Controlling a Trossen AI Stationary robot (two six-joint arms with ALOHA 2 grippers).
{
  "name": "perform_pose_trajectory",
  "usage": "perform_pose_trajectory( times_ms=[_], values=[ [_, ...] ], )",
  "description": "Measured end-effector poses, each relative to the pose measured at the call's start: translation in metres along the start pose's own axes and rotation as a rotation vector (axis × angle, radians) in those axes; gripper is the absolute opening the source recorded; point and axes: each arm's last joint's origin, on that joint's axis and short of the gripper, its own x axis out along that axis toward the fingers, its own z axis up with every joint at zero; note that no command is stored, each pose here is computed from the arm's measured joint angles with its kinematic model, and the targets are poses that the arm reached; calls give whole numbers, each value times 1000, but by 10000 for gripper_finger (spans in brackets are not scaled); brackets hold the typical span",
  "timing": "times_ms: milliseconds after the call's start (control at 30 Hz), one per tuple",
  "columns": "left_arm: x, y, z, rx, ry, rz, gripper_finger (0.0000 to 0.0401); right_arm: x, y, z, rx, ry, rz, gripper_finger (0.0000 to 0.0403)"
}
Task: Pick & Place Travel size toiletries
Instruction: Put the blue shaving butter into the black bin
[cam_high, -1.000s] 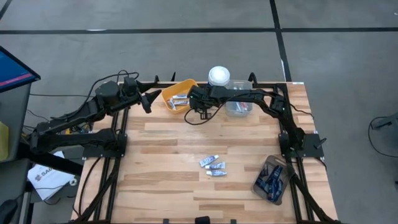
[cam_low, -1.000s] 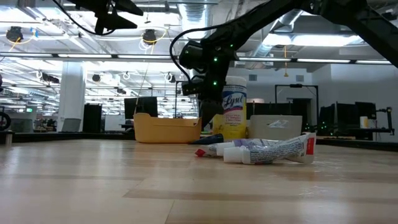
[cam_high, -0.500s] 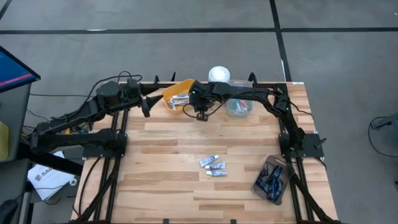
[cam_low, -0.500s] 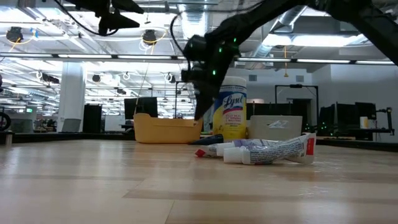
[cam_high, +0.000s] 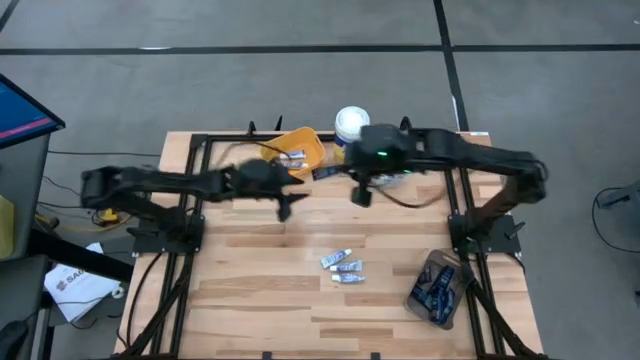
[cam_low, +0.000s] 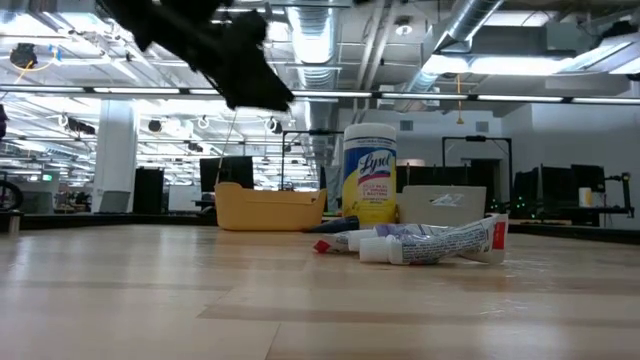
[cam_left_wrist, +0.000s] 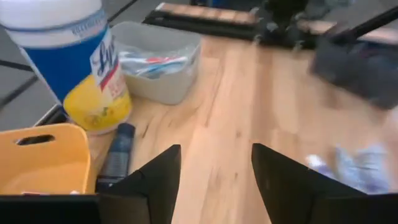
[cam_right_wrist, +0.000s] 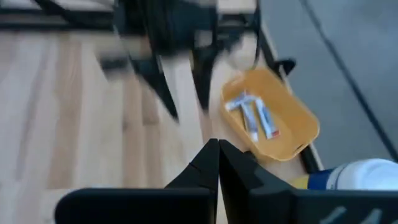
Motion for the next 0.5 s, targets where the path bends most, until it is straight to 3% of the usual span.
perform_pose_trajectory(
  times_ms=[100, 200, 367, 500],
  values=[
    [35, -14, -13, 11, -25, 137, 174, -35, 4, 0, 38, -76, -50, 0],
    [61, -22, -25, 25, -76, 247, 130, -60, 6, -1, 76, -131, -96, 0],
    [94, -25, -40, 26, -65, 264, 19, -80, 15, -5, 107, -158, -71, 0],
    [117, -18, -46, 10, -27, 297, 4, -83, 23, -7, 92, -153, -70, 0]
  ],
)
